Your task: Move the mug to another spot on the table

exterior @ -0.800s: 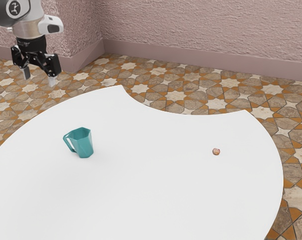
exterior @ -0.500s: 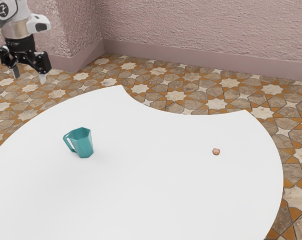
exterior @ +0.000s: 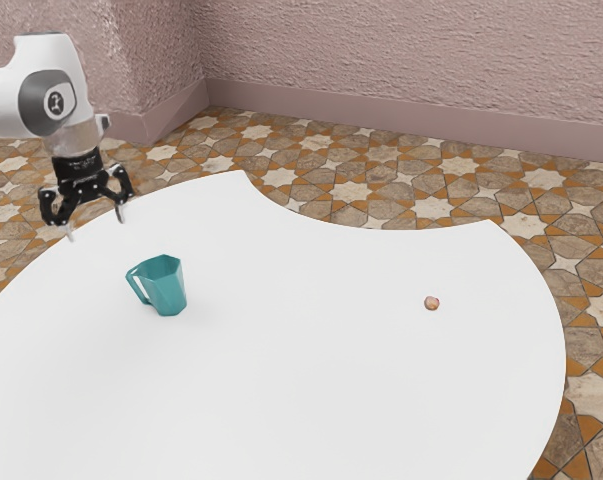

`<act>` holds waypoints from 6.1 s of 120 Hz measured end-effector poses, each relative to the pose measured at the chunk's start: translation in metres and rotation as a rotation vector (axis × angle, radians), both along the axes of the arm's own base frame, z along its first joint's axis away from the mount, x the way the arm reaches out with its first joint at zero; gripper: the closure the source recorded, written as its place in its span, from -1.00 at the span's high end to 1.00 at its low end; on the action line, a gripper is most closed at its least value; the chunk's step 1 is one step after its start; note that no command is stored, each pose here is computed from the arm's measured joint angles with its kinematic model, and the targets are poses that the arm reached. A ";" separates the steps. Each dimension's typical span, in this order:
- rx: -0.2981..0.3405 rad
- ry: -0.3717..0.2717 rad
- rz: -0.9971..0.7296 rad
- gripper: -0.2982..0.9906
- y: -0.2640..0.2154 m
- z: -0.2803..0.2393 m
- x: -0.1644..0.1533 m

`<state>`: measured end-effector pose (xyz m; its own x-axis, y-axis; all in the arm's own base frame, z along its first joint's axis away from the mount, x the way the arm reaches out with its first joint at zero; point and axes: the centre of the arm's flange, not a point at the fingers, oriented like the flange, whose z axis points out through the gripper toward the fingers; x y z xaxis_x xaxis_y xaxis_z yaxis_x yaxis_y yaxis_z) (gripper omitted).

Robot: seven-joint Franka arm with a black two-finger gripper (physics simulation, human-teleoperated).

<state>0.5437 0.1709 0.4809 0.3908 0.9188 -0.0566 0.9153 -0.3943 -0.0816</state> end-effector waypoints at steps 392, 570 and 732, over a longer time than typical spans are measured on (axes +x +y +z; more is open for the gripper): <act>-0.280 -0.191 0.998 -0.42 0.032 -0.172 0.061; -0.418 -0.055 0.860 -0.69 -0.093 -0.205 -0.034; -0.451 -0.179 0.777 0.52 -0.055 -0.136 -0.064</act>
<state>0.4796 0.1162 0.3444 -0.2903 0.8326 -0.4717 0.9207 0.3774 0.0997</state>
